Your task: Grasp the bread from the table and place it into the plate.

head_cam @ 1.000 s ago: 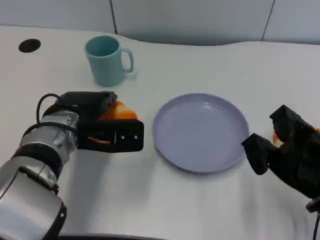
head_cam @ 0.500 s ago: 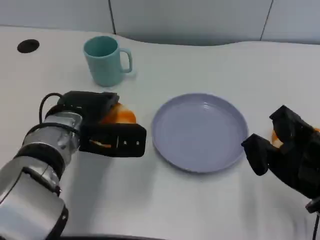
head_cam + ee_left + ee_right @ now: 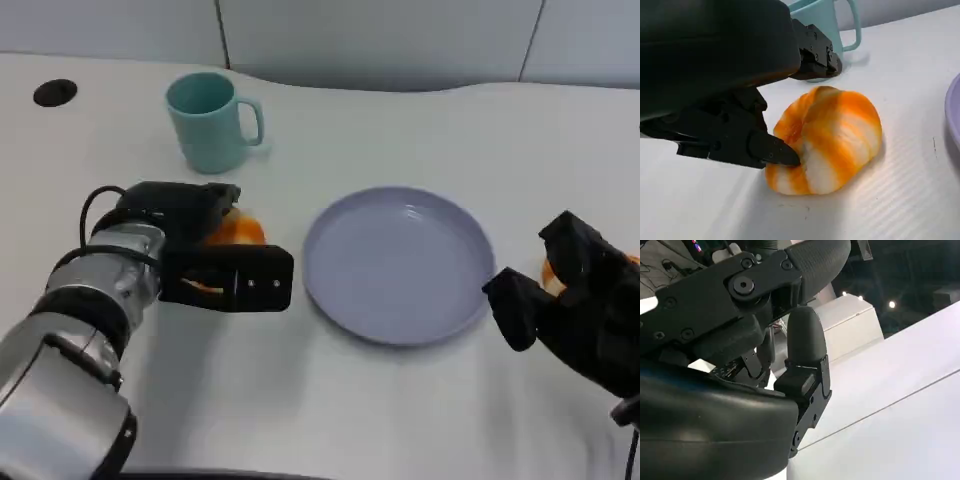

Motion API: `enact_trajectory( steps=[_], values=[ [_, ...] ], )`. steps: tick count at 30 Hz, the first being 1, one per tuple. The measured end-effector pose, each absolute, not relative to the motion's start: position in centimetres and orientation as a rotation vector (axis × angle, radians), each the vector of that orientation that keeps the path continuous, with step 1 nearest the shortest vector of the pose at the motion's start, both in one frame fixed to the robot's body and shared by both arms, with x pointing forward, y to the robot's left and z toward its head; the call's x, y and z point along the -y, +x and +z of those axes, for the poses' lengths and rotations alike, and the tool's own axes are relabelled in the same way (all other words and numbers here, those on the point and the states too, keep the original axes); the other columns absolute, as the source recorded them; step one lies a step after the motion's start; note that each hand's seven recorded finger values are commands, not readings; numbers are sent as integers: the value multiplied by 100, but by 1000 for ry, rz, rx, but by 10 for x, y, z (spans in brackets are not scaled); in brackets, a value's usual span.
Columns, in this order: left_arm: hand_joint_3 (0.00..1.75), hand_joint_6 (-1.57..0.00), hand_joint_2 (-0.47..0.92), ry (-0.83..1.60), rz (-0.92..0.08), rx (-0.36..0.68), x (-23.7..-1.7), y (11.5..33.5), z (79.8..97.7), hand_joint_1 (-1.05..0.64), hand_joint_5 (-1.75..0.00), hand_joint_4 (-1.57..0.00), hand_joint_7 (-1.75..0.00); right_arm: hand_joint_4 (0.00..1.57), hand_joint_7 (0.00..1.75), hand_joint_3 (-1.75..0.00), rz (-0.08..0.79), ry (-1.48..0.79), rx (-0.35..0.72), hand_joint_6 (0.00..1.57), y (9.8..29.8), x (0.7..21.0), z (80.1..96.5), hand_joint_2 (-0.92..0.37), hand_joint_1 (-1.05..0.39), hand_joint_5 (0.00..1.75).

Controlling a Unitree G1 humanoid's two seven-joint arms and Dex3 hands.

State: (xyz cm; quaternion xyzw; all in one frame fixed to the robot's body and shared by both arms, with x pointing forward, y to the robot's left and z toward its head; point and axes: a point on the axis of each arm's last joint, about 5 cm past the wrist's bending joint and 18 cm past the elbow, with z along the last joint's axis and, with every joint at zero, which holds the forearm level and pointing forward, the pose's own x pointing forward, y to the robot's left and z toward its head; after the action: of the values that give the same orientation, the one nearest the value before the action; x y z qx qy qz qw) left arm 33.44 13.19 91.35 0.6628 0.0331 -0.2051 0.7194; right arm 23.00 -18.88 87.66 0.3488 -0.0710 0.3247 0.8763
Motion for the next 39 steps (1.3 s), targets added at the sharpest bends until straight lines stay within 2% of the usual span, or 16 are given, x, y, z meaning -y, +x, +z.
enact_trajectory(
  steps=[5,9,10,12,16,21,23,24,27,30,31,33,34,35,37,39],
  values=[
    [6,-110,92,1440,-453,-79,-132,335,914,5,-19,-113,-2,88,175,0,673,727,146,67,230,189,877,-84,-41,175],
    [2,-119,92,1437,-462,-73,-132,334,914,7,-52,-105,-2,88,175,0,663,723,145,66,230,189,878,-85,-40,175],
    [1,-122,92,1436,-462,-72,-132,334,914,9,-99,-90,-12,87,175,0,664,723,145,66,230,189,878,-85,-40,175],
    [1,-84,88,1423,-457,-73,-132,335,914,13,-156,-74,-99,87,175,-1,665,724,145,66,230,189,878,-85,-41,175],
    [0,-72,87,1336,-442,-57,-132,335,917,17,-174,-79,-129,87,173,-1,674,726,146,68,230,189,876,-85,-41,175],
    [0,-70,87,1292,-431,-51,-133,336,918,17,-175,-80,-133,88,173,-1,677,726,147,69,230,189,876,-85,-41,175],
    [0,-89,87,1284,-431,-49,-132,336,918,17,-153,-81,-68,87,174,0,677,726,148,68,230,189,876,-86,-41,175],
    [0,-97,88,1272,-429,-47,-132,336,919,17,-150,-81,-49,87,174,0,676,726,148,67,230,189,876,-86,-41,175],
    [0,-68,87,1242,-430,-36,-131,337,921,20,-172,-76,-141,87,175,0,675,726,147,67,230,189,876,-85,-40,175],
    [0,-57,87,1228,-434,-24,-131,337,922,20,-174,-77,-169,87,175,0,674,727,148,67,230,189,876,-85,-40,175],
    [0,-57,87,1226,-436,-21,-131,337,922,20,-174,-77,-170,87,175,0,674,727,148,67,230,189,876,-85,-40,175],
    [0,-83,87,1224,-436,-20,-131,337,922,18,-162,-77,-91,87,175,0,673,727,147,67,230,189,876,-84,-41,175],
    [0,-96,87,1225,-437,-20,-131,337,922,17,-154,-79,-62,87,175,0,672,728,146,67,230,189,876,-85,-40,175],
    [0,-102,87,1225,-437,-20,-131,337,922,16,-152,-80,-50,87,175,0,671,728,143,67,230,189,876,-85,-40,175],
    [0,-107,87,1225,-437,-20,-131,337,922,16,-155,-79,-38,87,175,0,668,729,141,67,230,189,876,-85,-40,175],
    [0,-91,86,1225,-437,-19,-131,337,922,17,-166,-74,-88,87,175,0,666,728,140,67,230,189,877,-85,-40,175]
  ],
)
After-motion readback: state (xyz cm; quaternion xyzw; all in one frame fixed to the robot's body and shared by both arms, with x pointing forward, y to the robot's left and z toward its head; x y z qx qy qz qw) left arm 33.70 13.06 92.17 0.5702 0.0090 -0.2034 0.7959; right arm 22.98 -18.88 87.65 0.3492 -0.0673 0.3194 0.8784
